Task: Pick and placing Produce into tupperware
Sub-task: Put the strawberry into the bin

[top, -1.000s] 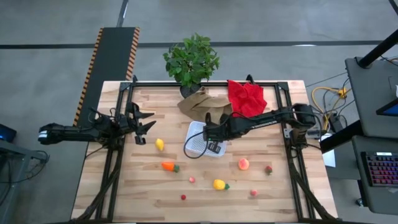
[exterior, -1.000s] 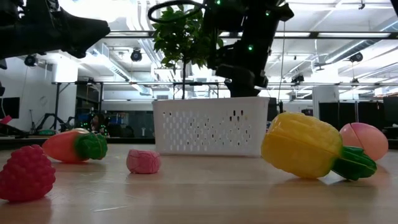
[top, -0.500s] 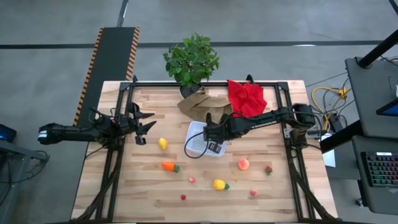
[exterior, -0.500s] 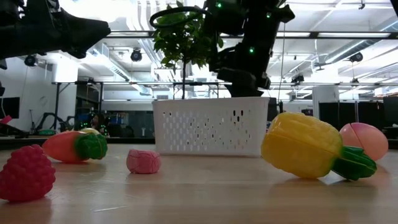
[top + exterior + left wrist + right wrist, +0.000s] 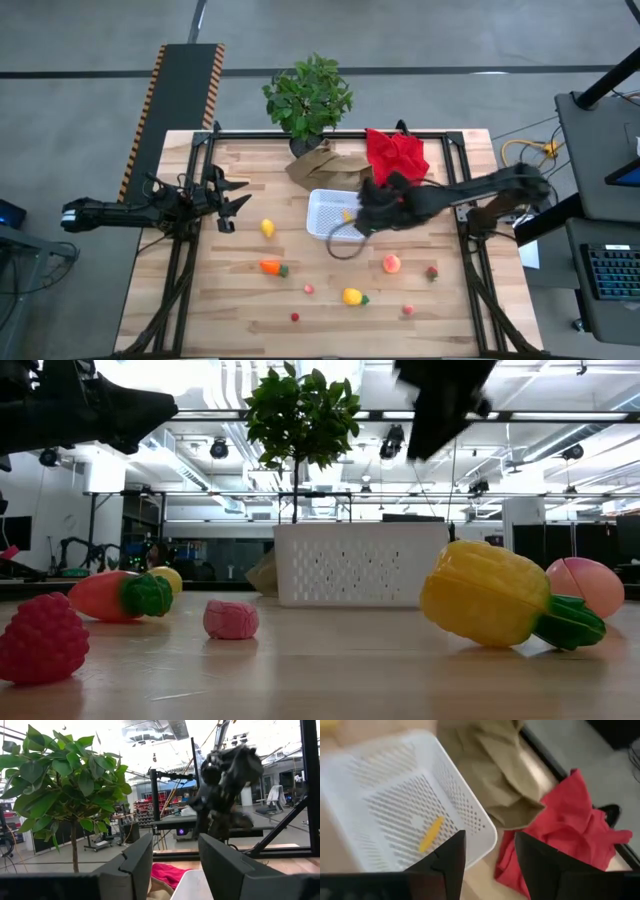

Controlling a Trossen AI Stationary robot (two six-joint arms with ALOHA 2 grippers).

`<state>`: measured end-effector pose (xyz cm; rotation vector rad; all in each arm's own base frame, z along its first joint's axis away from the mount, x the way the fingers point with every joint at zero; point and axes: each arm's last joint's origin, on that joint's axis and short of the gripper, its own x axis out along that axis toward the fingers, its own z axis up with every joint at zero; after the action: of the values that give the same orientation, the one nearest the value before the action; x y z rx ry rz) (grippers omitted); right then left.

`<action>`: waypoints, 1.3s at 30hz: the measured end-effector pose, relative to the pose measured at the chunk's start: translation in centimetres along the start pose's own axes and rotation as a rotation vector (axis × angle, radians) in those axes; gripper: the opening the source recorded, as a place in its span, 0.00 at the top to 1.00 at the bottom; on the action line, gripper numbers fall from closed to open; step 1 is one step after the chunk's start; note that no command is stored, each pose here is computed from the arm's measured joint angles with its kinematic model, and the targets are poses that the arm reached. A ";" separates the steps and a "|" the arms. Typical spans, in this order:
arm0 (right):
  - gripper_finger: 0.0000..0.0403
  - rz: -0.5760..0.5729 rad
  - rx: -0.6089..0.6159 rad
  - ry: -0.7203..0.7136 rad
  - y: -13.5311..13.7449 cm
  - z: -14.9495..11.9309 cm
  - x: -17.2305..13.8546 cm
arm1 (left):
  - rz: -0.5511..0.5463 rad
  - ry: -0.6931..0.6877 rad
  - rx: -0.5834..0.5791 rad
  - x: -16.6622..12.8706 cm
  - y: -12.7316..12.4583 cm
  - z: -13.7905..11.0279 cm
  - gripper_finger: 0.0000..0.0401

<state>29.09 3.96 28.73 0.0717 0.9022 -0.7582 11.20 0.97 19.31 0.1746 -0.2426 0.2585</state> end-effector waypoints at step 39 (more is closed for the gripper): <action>0.75 -0.018 0.373 0.494 -0.7 -14.8 -12.2 | -0.002 0.012 -0.008 0.1 0.0 -0.1 0.64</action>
<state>13.84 15.69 28.40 0.6015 1.2167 -0.9377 11.32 0.98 19.19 0.1656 -0.2315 0.2566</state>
